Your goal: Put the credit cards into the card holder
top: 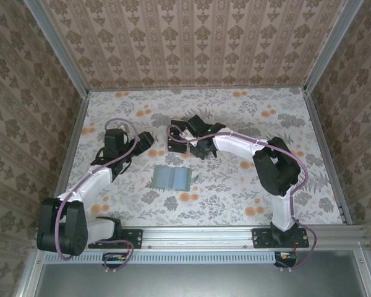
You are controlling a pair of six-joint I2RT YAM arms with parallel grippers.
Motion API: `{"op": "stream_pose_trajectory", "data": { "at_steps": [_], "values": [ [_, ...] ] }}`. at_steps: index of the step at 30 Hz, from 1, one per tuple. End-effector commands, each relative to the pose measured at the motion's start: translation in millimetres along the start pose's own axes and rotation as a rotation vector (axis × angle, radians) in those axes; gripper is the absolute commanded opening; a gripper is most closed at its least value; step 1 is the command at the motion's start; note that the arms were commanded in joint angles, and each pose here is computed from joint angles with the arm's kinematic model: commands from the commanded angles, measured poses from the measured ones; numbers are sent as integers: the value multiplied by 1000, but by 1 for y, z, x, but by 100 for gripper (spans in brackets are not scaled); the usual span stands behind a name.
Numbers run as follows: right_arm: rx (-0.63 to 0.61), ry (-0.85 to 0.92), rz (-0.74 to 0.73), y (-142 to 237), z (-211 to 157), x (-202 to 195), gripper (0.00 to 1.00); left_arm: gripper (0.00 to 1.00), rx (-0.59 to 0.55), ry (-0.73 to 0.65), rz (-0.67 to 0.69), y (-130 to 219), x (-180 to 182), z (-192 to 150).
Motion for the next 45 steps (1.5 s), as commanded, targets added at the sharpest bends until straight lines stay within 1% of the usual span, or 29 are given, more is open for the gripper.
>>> {"op": "stream_pose_trajectory", "data": {
  "at_steps": [1, 4, 5, 8, 10, 11, 15, 21, 25, 31, 36, 38, 40, 42, 45],
  "values": [
    [-4, 69, 25, 10, 4, 5, 16, 100, -23, -10, -16, 2, -1, 4],
    [-14, 93, 30, 11, 7, 8, 13, 100, -23, -11, -15, 1, -1, 5],
    [-18, 99, 33, 12, 8, 9, 10, 100, -22, -11, -16, 1, -1, 5],
    [-22, 114, 36, 13, 10, 11, 5, 100, -20, -11, -19, 1, -1, 5],
    [-21, 130, 35, 14, 11, 12, 4, 100, -22, -10, -21, 2, -2, 5],
    [-18, 142, 32, 14, 11, 12, 2, 100, -22, -10, -22, 2, -2, 5],
    [-21, 202, -1, 19, 16, 15, 0, 100, -24, -10, -26, 2, -3, 6],
    [-48, 233, -22, 30, 24, 18, 0, 100, -25, -12, -31, 4, -5, 6],
    [-89, 236, -34, 51, 29, 20, 0, 100, -28, -16, -24, 7, -5, 7],
    [-213, 180, -8, 99, 37, 23, 0, 100, -31, -19, -11, 10, -3, 6],
    [-273, 42, 34, 127, 39, 29, 0, 100, -27, -14, 1, 13, -1, 3],
    [-278, -105, 54, 136, 42, 34, 0, 100, -21, -12, 17, 16, 1, 0],
    [-287, -240, 112, 140, 43, 42, 0, 100, -17, -8, 46, 18, 4, -1],
    [-297, -400, 195, 140, 44, 51, 0, 100, -5, -6, 82, 20, 9, -4],
    [-285, -642, 339, 127, 42, 66, 0, 100, 5, -3, 125, 24, 15, -8]
  ]
}}
Point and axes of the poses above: each hand's point on the last joint's axis, 136 mm out from that joint toward the fingers, its own y axis back along the fingers, its own x axis along the line the jaws close on, z = x × y, the point moved 6 cm from there along y, back along the fingers, and after that the axes turned 4 degrees about -y, right-handed, at the moved point
